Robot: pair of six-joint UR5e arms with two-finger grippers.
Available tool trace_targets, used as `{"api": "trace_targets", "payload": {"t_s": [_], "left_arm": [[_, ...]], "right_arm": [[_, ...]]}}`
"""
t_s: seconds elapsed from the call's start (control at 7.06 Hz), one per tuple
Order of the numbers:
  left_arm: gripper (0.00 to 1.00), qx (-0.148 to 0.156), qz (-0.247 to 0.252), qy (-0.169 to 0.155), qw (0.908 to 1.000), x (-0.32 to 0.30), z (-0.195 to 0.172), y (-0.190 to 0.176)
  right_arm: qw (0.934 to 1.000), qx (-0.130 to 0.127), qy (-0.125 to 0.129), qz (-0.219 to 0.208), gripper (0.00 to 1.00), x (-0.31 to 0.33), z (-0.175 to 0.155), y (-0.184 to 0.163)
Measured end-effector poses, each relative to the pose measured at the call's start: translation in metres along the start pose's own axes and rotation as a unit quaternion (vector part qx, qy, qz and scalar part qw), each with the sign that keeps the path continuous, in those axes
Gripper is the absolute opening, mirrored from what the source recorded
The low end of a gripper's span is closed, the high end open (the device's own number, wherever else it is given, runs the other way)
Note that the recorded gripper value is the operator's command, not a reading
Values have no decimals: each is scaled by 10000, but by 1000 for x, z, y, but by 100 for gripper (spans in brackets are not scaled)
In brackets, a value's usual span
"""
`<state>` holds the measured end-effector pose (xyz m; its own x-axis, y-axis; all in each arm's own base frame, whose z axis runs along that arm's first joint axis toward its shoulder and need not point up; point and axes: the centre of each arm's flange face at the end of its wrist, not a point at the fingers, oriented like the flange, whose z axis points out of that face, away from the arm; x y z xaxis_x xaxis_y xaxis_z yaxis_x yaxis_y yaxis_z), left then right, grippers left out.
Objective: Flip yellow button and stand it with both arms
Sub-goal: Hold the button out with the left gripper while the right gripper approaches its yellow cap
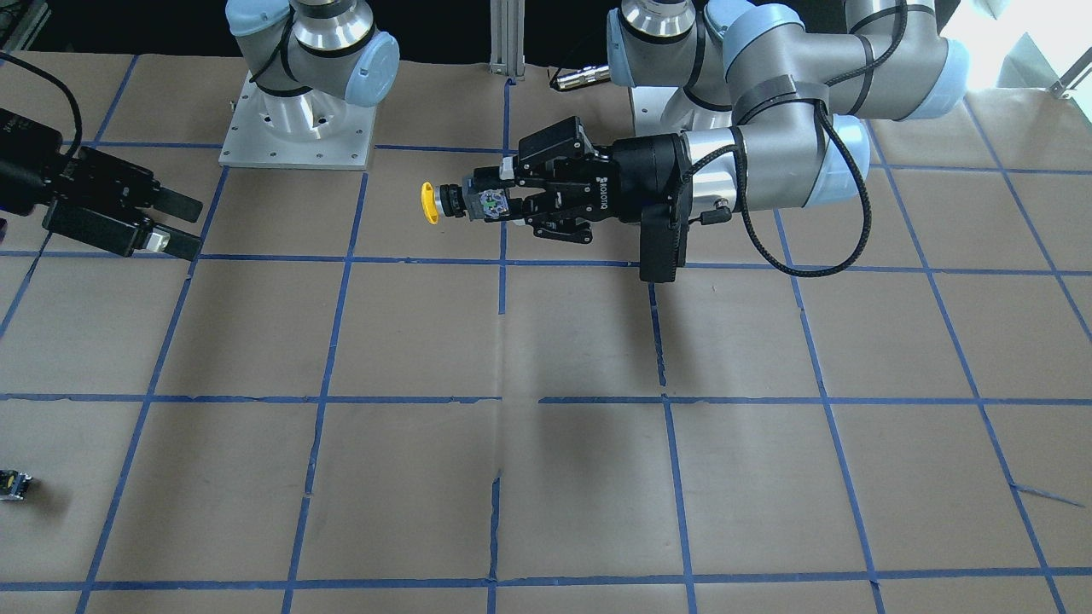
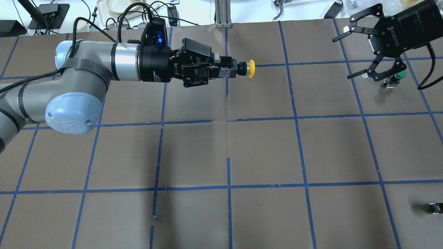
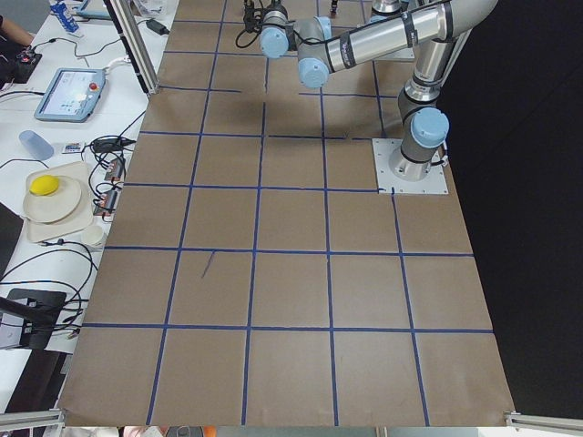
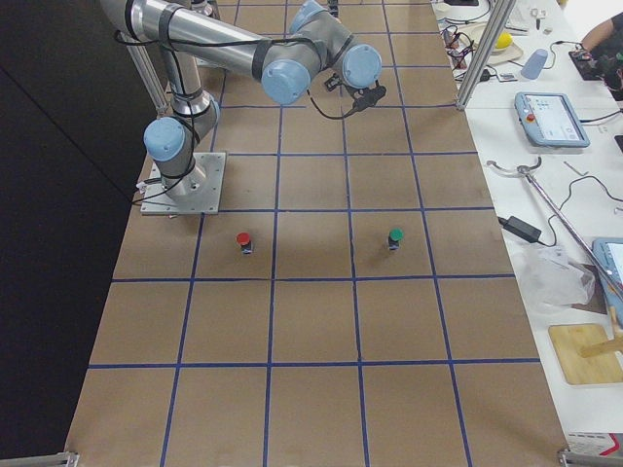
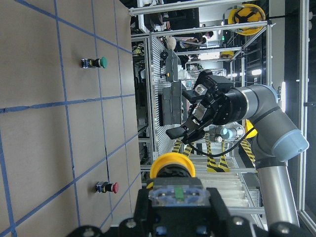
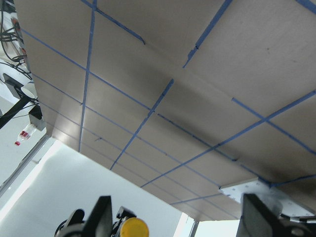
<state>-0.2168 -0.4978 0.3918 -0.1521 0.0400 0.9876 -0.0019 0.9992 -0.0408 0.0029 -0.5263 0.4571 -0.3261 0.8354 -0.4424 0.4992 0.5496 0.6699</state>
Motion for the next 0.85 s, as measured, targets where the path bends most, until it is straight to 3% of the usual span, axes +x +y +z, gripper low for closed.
{"api": "trace_targets", "payload": {"t_s": [0.28,0.57,0.85], "left_arm": [[9,26,-94,186,9998,-3,1,0],[9,40,-113,259,9996,-3,1,0],[9,47,-97,269,9996,-1,1,0]], "right_arm": [[9995,-312,-66,-6,92,-39,66,46],[9992,-291,-1,274,92,-60,104,74],[9996,-234,84,155,92,-71,131,98]]}}
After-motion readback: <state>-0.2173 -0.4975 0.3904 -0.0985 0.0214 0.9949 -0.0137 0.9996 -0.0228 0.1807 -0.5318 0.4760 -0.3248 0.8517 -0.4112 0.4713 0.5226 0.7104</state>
